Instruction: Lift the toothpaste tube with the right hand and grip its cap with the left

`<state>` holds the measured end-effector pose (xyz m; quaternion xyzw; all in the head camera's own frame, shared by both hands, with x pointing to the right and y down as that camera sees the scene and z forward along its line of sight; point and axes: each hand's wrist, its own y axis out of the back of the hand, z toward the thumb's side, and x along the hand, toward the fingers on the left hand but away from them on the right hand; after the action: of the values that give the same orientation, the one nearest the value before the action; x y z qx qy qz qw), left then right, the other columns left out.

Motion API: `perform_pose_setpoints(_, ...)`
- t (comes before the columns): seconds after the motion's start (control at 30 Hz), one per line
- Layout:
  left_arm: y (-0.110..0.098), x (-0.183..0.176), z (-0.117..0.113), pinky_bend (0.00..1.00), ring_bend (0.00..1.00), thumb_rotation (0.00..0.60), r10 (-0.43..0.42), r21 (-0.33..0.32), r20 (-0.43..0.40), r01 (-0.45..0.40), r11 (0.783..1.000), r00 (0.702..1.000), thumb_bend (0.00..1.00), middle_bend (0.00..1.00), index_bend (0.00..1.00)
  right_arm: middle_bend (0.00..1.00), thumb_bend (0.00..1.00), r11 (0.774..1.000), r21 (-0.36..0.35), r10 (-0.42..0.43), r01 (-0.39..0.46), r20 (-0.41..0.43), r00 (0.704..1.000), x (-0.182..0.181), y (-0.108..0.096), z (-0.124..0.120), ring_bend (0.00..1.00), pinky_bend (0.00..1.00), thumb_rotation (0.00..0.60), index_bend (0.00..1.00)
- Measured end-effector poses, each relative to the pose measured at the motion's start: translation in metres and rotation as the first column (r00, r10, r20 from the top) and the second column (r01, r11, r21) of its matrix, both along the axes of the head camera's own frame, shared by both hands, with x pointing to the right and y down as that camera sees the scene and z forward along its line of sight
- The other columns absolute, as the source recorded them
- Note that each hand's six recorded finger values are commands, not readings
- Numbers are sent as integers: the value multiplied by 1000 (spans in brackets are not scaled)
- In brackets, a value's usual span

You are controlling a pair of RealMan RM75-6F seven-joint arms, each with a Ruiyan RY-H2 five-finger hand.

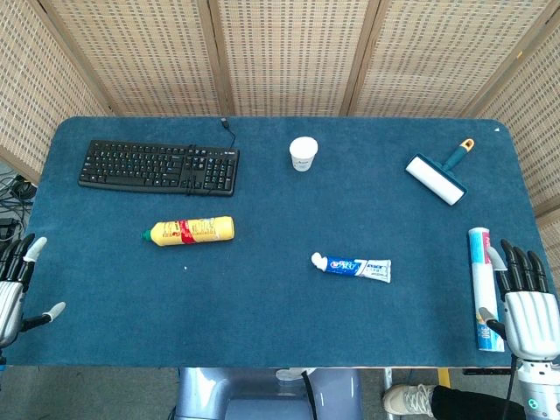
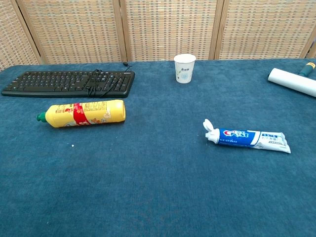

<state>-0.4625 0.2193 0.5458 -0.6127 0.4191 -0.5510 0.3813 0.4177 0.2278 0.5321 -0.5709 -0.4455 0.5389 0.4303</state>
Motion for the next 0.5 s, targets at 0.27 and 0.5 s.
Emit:
perform_pose_setpoints(0.27, 1, 0, -1, 0, 0, 600, -2, 6, -14, 3, 1000, 1000, 0, 0, 0, 0, 0, 999, -44, -14, 14, -15, 1000, -4, 2, 7, 0, 0, 600, 0)
perform_pose_setpoints(0.5, -2, 0, 0, 0, 0, 600, -22, 13, -27, 22, 1000, 999, 0, 0, 0, 14, 0, 986, -149, -75, 72, -16, 997, -21, -8, 33, 0, 0, 600, 15)
